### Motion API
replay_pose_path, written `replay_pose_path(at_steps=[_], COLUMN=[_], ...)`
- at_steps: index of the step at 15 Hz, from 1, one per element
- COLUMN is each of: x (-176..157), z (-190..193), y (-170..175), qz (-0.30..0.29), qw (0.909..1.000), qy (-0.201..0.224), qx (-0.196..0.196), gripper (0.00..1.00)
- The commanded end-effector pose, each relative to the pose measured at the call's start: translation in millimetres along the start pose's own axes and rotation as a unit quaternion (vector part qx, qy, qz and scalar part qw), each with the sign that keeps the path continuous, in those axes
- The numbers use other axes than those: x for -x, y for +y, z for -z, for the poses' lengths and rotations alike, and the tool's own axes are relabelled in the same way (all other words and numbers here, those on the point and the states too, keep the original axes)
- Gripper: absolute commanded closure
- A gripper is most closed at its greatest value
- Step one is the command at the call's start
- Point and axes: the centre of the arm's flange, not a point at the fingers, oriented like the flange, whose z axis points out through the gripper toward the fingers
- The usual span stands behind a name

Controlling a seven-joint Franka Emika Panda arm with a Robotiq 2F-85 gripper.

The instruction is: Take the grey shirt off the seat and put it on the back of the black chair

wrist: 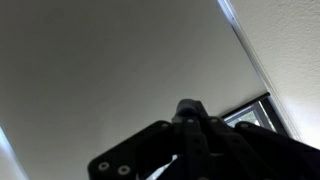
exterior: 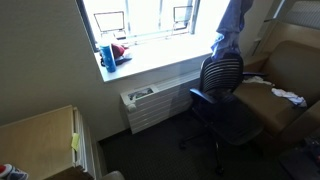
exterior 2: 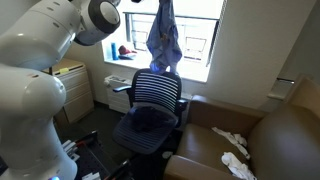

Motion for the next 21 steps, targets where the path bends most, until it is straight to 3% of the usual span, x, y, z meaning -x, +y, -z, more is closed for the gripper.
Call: replay_pose_path(at_steps=[1,4,8,11,13,14,17,21], x=[18,19,-27,-97,-129,-138,-137,-56], z=[-69,-46,10,11,-1,-7,-23,-46], y=[14,-3,-42,-92,-113,-116,-94,4], qz=[-0.048,-0.098,-0.137,-0.198,-0.2,-0.179,-0.12,-0.062], qw=[0.9953,0.9881,0.9885,0.9748,0.9725,0.9773,0.9904,0.9959], qy=[-0.081,-0.118,-0.04,0.022,0.019,0.004,-0.025,-0.066], qx=[0.021,0.004,-0.05,-0.099,-0.118,-0.113,-0.064,0.002], gripper=[0.99,0.99,0.99,0.99,0.99,0.99,0.99,0.99])
